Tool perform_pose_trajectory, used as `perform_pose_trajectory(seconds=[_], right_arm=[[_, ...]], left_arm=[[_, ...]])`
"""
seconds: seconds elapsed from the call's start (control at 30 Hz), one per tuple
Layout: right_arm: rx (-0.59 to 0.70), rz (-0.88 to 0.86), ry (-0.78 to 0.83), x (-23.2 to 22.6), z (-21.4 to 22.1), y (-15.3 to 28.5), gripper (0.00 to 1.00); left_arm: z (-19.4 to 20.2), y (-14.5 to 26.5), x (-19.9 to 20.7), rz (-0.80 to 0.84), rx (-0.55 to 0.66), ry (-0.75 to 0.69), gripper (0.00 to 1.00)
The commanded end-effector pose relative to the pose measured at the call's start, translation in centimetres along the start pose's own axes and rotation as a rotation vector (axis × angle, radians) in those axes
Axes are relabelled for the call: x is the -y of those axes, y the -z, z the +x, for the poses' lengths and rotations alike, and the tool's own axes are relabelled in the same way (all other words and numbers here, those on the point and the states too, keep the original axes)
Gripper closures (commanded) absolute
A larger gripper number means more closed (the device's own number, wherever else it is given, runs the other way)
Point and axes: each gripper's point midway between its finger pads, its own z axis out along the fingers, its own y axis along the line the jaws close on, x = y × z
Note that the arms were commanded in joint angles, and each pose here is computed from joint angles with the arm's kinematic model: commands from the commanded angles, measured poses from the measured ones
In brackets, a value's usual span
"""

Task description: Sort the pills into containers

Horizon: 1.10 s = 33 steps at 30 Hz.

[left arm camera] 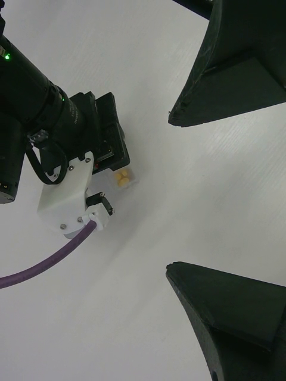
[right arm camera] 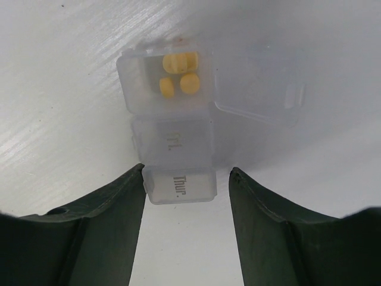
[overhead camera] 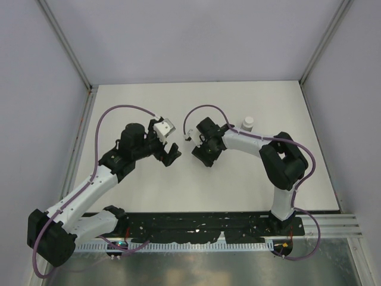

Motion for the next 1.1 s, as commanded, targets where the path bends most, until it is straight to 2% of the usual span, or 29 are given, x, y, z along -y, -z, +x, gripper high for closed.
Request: perform_pose_trajectory(seconds=[0.0,0.27,0.4,0.63,0.77,0.9,1.07], right_arm=[[0.043,-0.003,0.017,-0.1,-1.3,0.1,0.42],[0.078,-0.025,0.034,-0.6,-2.0,2.0,0.64],[0.141,-0.038,0.076,-1.0,-3.2,4.8,0.70],[0.243,-0.056,0.151,-2.1,-4.4,10.6,0.73],[0.305,-0.074,0.202,-3.1,-5.4,13.7,0.73],[0.370,-0.078,0.265,-4.3,-6.5,16.6,0.73],[0.433,-0.080,0.322,-5.9,-7.4,19.0,0.73]], left_arm=[[-1.6,0.1,-0.2,-0.003,0.063,-0.010,0.00],[-1.8,0.5,-0.7,-0.018,0.081,0.030,0.00],[-2.2,1.0,-1.4,-0.042,0.103,0.078,0.00],[-3.4,2.3,-3.5,-0.099,0.164,0.234,0.00],[-4.7,2.9,-3.6,-0.072,0.196,0.283,0.00],[-5.4,2.4,-3.8,-0.047,0.167,0.347,0.01],[-6.2,1.2,-4.2,-0.007,0.142,0.503,0.00]])
